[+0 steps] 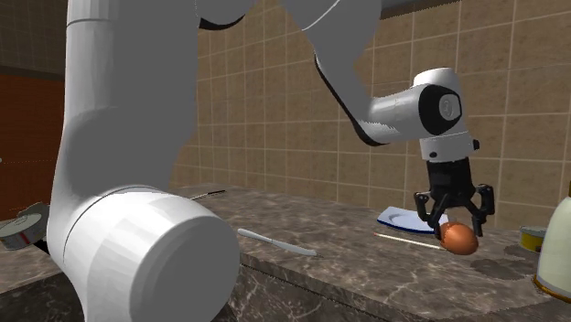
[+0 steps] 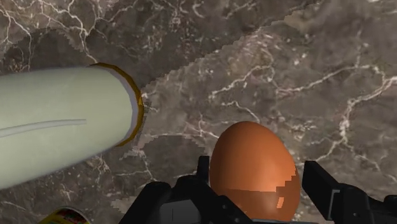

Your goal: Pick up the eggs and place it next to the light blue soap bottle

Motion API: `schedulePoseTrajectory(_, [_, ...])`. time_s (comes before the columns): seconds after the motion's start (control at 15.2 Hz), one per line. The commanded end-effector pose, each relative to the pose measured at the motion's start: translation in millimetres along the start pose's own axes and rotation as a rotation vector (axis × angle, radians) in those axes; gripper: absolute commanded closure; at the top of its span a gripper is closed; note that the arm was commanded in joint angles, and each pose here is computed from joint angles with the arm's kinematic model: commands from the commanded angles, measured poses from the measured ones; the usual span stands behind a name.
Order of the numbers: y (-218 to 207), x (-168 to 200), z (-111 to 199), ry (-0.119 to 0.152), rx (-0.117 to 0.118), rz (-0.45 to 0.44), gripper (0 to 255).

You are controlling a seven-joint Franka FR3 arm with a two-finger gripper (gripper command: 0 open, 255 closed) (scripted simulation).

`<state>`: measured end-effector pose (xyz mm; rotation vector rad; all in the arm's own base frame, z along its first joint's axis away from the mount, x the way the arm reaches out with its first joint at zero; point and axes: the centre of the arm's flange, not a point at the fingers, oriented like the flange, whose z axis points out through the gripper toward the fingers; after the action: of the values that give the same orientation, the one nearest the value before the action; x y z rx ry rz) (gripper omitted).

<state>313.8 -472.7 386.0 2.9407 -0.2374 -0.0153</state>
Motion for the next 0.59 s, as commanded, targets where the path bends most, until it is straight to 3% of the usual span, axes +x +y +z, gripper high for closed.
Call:
schedulePoseTrajectory(0.0, [-1.3,0.8,10.9,0.001,-0.001,0.0,255])
schedulePoseTrajectory(0.53, [-8.3,0.6,46.7,0.001,-0.001,0.0,255])
